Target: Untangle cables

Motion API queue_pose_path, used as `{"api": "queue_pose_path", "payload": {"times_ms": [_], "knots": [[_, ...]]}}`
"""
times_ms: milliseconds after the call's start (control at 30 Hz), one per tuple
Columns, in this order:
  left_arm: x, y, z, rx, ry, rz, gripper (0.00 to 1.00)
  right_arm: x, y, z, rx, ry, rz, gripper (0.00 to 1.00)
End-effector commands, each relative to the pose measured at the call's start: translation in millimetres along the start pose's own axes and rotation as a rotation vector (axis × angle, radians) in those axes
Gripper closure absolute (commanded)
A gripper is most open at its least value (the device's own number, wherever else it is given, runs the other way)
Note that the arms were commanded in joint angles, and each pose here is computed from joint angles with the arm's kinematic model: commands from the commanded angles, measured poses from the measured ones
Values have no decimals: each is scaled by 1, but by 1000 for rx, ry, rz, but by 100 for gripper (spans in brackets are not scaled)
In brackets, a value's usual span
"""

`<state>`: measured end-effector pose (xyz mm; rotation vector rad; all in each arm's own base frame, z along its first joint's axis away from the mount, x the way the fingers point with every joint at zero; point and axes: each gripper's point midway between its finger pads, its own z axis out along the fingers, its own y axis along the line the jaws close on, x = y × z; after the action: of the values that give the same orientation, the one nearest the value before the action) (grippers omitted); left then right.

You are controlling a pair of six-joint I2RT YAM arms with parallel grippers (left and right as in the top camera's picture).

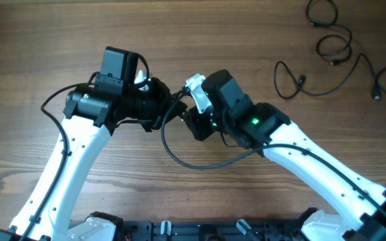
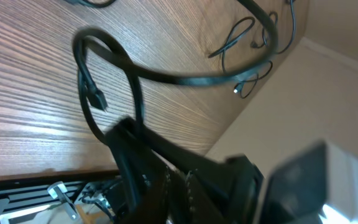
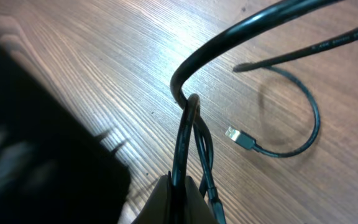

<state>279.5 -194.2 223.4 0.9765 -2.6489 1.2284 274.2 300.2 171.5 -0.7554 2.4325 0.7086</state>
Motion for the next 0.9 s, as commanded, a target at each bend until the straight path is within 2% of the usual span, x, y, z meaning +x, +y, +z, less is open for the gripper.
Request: {"api": "queue_pose_path", "payload": {"times_ms": [0,33,67,100,133,167,333,467,500,567,667,800,867], "knots": [[3,-2,0,9,17,7,72,11,-11,19,28,51,82,96],[2,-1,0,6,12,7,58,11,-11,20,29,50,114,96],[1,-1,0,3,3,7,49,8,-11,20,26,37,142,96],[-2,1,0,-4,-12,7,33,5,-10,20,21,24,140,96],[-3,1,0,-6,-18,8,12,3,-9,18,19,15,136,96],[-4,1,0,-8,-22,7,0,2,-8,17,18,11,135,96],[-7,3,0,-18,-44,8,0,-6,-3,5,8,-27,125,96],[9,-2,4,2,24,31,0,-5,-4,5,10,-23,153,96],[12,-6,3,22,47,65,0,-5,-4,5,9,-23,169,96],[27,-28,0,133,132,239,0,-5,-4,5,8,-24,186,96],[13,-25,2,101,55,241,0,-5,-4,5,9,-24,190,96],[-20,3,2,-50,-136,158,0,-7,-12,-3,21,-34,221,96],[-22,6,1,-63,-148,137,0,-11,-20,-12,33,-54,239,96]]}}
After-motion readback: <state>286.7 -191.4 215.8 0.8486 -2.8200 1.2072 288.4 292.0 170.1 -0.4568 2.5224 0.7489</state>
